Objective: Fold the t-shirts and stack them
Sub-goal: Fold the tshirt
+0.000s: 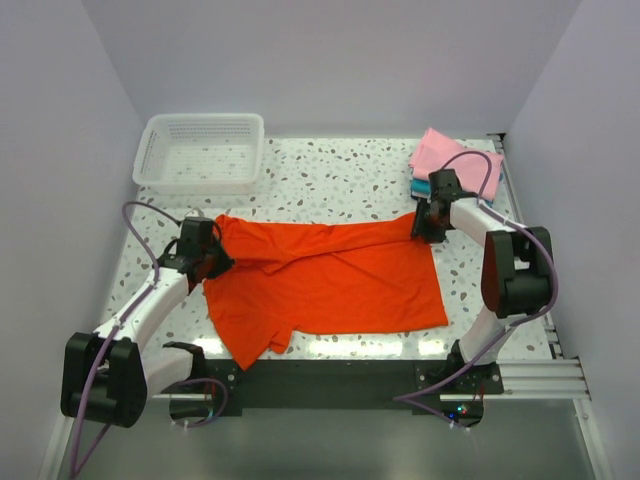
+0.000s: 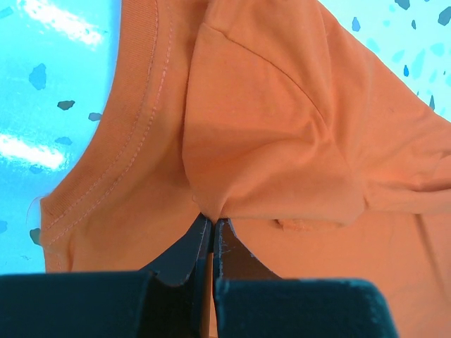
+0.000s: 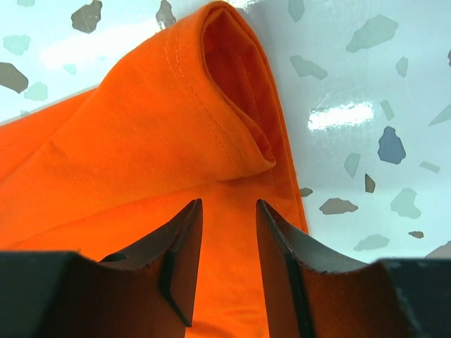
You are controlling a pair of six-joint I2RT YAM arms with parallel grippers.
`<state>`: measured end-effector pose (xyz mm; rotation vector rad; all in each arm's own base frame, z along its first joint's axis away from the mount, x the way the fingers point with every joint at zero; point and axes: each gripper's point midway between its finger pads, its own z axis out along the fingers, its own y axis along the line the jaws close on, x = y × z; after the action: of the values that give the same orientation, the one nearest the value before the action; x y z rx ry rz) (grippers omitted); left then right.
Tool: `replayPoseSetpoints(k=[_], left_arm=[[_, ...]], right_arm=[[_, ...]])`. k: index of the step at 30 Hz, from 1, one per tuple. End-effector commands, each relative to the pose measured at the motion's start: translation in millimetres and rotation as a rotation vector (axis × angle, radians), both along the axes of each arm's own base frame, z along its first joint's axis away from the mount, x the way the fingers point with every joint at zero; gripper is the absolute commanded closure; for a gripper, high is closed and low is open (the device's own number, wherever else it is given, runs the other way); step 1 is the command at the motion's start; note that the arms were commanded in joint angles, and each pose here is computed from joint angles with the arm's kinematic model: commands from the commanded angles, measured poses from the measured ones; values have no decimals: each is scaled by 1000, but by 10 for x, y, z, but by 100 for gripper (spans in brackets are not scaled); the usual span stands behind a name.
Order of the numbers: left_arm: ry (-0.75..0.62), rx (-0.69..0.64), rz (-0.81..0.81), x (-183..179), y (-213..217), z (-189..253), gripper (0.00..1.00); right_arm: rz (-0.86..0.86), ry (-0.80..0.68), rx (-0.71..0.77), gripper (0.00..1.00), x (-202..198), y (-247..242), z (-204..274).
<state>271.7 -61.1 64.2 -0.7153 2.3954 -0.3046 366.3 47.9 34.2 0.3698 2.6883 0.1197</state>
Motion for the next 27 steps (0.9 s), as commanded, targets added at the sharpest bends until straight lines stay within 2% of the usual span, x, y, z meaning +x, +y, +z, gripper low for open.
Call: replayPoseSetpoints(k=[1, 12, 16, 18, 22, 27], left_arm=[[-60, -12, -16, 123, -21, 121, 100], [-58, -13, -12, 125, -20, 102, 100], [-60, -15, -12, 126, -23, 106, 100], [-64, -18, -10, 134, -26, 119, 100], [-70, -21, -14, 143, -35, 134, 100], [-75, -26, -16, 145, -44, 146, 100]], right_arm=[[-25, -57, -30, 61, 192, -57, 121], [-47, -39, -57, 66, 271, -109, 69], [-59, -45, -53, 79, 273, -107, 82], [-62, -42, -55, 82, 255, -113, 106], [-85, -46, -67, 100, 207, -150, 175], [-104, -71, -96, 100, 141, -221, 353]])
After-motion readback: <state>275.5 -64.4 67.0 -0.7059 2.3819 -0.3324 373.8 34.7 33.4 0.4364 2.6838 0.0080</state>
